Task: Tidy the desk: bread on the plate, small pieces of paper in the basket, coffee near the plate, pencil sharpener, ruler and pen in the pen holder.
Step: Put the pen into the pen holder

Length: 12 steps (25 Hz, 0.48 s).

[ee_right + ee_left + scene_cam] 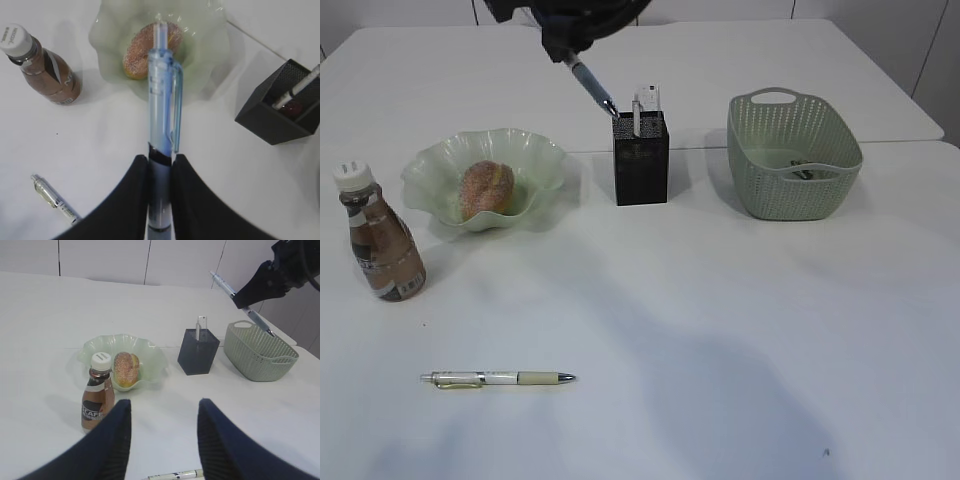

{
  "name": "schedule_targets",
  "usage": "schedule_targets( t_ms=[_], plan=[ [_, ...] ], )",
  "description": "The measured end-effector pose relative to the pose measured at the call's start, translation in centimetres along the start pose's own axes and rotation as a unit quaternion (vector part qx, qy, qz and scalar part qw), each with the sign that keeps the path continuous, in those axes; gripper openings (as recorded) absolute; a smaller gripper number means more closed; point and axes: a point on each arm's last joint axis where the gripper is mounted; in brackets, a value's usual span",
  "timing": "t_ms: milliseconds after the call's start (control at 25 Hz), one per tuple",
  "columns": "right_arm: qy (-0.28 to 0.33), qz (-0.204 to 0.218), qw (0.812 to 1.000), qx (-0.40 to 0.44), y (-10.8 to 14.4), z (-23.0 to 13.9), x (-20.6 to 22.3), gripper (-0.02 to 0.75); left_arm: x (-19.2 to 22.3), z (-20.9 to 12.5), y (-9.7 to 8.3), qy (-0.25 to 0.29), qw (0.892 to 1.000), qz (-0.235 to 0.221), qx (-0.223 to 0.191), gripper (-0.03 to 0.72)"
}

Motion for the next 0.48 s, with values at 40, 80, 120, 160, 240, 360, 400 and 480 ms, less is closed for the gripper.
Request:
schedule_targets(
  t_ms=[40, 80, 120, 160, 240, 360, 400, 480],
  plan=[
    [-0.004, -0.01, 1.0, -0.003, -0.19, 0.07, -0.58, 0.128, 0.0, 0.01, 0.0, -0.001, 1.0, 0.0, 0.0, 0.305],
    [-0.007, -0.017, 1.0, -0.005, -0.31, 0.11, -0.93, 0.128, 0.0, 0.01, 0.0, -0.001, 1.0, 0.0, 0.0, 0.305],
    [-0.008, -0.026, 1.0, -0.008, -0.47, 0.11, -1.17, 0.128, 0.0, 0.01, 0.0, -0.001, 1.0, 0.0, 0.0, 0.305],
    [-0.008, -0.026, 1.0, -0.008, -0.47, 0.11, -1.17, 0.128, 0.0, 0.02, 0.0, -0.001, 1.0, 0.0, 0.0, 0.305],
    [-0.009, -0.036, 0.999, -0.011, -0.65, 0.13, -1.4, 0.128, 0.1, 0.04, 0.0, 0.0, 1.0, 0.0, 0.0, 0.305],
    [-0.009, -0.044, 0.999, -0.013, -0.8, 0.12, -1.45, 0.128, 0.51, 0.06, 0.03, 0.01, 1.0, 0.003, -0.001, 0.305],
    [-0.008, -0.048, 0.999, -0.015, -0.87, 0.12, -1.45, 0.128, 0.67, 0.07, 0.04, 0.014, 1.0, 0.004, -0.001, 0.305],
    [-0.022, -0.055, 0.998, -0.017, -0.99, 0.38, -1.47, 0.128, 0.93, 0.15, 0.04, 0.015, 1.0, 0.004, -0.003, 0.305]
  ],
)
Point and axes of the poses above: a point on each arm's last joint axis where the gripper is mounted, x pointing out along that axis toward the gripper, y along the wrist's bending axis when the last joint is at zero, z = x × y, and after that the axes turned 2 degrees about -x, right-handed
